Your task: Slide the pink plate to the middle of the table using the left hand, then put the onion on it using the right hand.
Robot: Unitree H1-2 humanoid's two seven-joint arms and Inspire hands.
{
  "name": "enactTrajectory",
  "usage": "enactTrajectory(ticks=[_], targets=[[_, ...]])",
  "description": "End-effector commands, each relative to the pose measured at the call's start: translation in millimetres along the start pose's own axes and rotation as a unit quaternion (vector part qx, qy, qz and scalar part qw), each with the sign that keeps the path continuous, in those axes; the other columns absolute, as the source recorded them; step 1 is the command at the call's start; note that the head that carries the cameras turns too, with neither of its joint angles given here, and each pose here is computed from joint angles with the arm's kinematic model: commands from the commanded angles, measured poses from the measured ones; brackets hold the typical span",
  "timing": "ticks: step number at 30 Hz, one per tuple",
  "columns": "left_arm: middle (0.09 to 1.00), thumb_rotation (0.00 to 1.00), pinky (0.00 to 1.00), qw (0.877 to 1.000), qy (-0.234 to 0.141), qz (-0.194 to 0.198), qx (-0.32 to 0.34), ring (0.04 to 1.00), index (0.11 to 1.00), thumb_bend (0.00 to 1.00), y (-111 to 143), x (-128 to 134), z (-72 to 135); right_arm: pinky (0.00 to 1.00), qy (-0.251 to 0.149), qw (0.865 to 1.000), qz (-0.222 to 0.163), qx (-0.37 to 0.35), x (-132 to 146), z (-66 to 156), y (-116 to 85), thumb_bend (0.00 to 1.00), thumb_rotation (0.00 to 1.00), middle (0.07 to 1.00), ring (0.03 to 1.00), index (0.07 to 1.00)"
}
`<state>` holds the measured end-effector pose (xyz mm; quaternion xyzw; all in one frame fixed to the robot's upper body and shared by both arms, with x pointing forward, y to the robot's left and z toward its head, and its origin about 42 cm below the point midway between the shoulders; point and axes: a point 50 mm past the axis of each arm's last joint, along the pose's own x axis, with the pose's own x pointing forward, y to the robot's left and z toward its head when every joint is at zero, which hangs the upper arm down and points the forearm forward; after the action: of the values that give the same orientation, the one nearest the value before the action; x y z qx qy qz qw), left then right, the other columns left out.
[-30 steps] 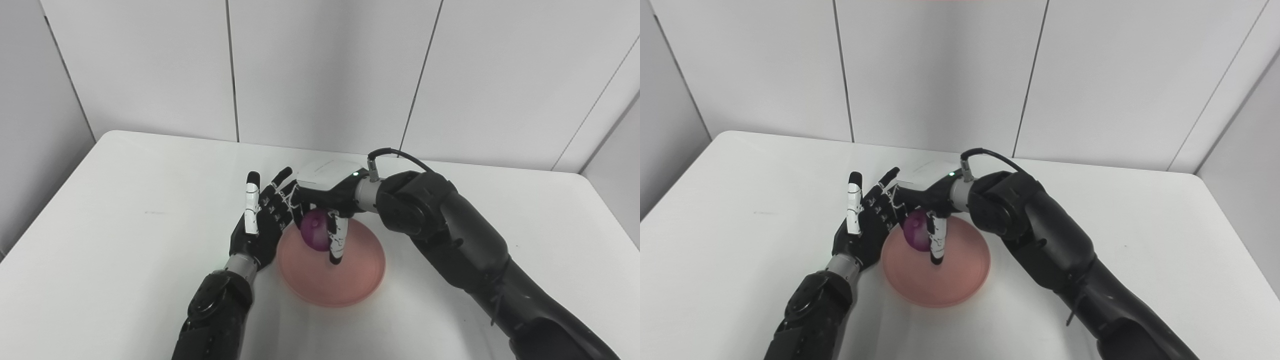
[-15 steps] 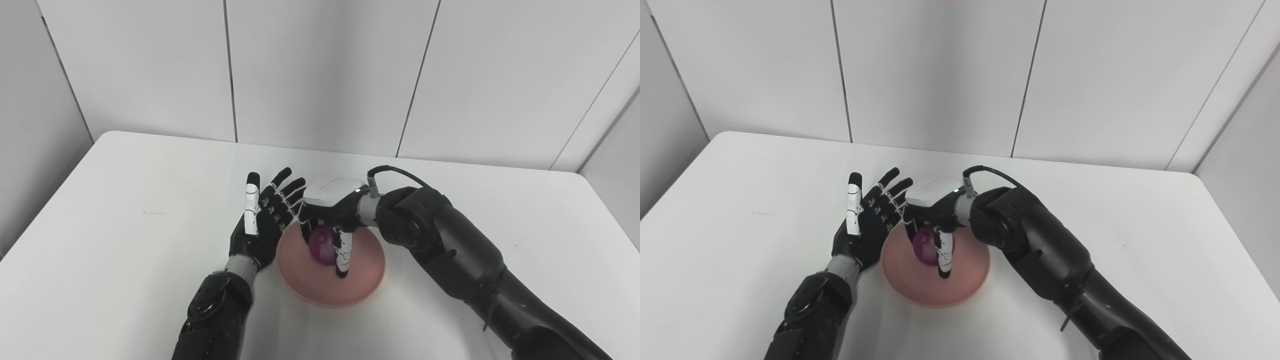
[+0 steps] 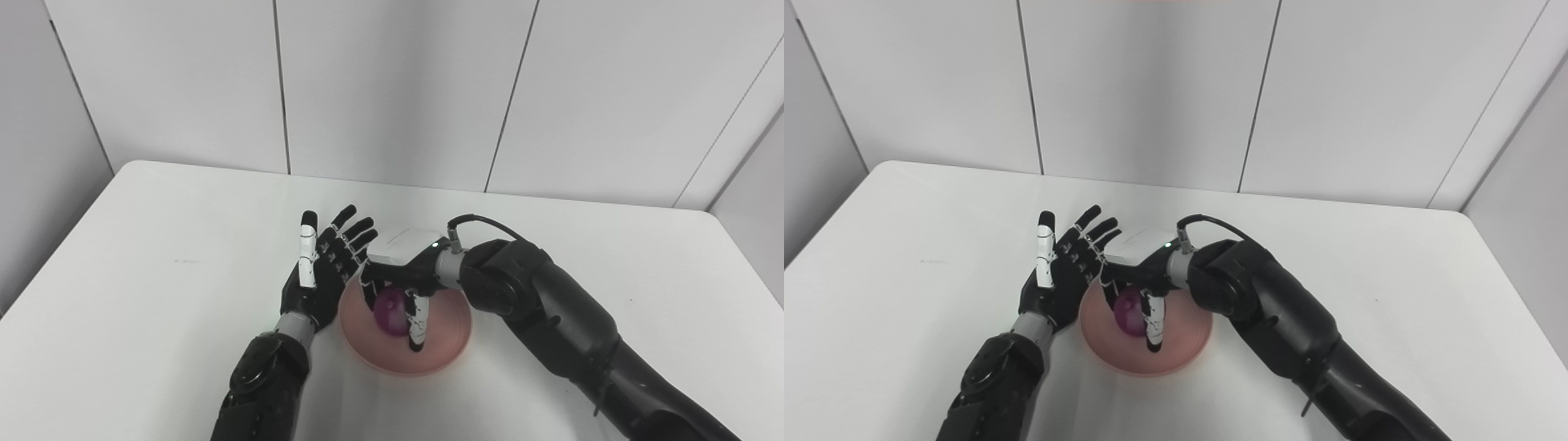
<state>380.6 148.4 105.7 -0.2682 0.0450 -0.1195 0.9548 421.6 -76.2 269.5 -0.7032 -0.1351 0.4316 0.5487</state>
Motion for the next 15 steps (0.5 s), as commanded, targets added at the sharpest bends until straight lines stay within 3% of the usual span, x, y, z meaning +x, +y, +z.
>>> enactTrajectory(ticks=[1,4,6,7,9,15], targets=[[0.799,0.96,0.82,0.989,0.121,0.079,-0.011,0.827,0.859,0.69,30,-33,-53,0.33,-0.013,0.998,-0.046,-0.034,-10,1,-23,0.52,0.0,0.478,0.389,0.536],[0.801,0.96,0.82,0.99,0.12,0.078,-0.011,0.828,0.859,0.69,30,-33,-52,0.41,-0.011,0.998,-0.05,-0.029,-12,-1,-22,0.53,0.0,0.494,0.484,0.502],[0.8,0.95,0.82,0.99,0.119,0.078,-0.012,0.826,0.857,0.69,30,-33,-52,0.46,-0.007,0.998,-0.051,-0.027,-14,-2,-22,0.52,0.11,0.598,0.534,0.496],[0.8,0.95,0.82,0.99,0.119,0.078,-0.013,0.827,0.857,0.69,30,-33,-52,0.46,-0.005,0.998,-0.052,-0.028,-14,-2,-23,0.61,0.15,0.623,0.546,0.522],[0.801,0.95,0.82,0.99,0.12,0.078,-0.013,0.828,0.859,0.68,30,-33,-51,0.46,-0.001,0.998,-0.052,-0.026,-16,-4,-24,0.93,0.23,0.639,0.557,0.626],[0.804,0.96,0.82,0.99,0.121,0.078,-0.011,0.831,0.856,0.69,31,-33,-52,0.5,0.006,0.998,-0.057,-0.019,-22,-11,-30,1.0,0.31,0.694,0.626,0.669]])
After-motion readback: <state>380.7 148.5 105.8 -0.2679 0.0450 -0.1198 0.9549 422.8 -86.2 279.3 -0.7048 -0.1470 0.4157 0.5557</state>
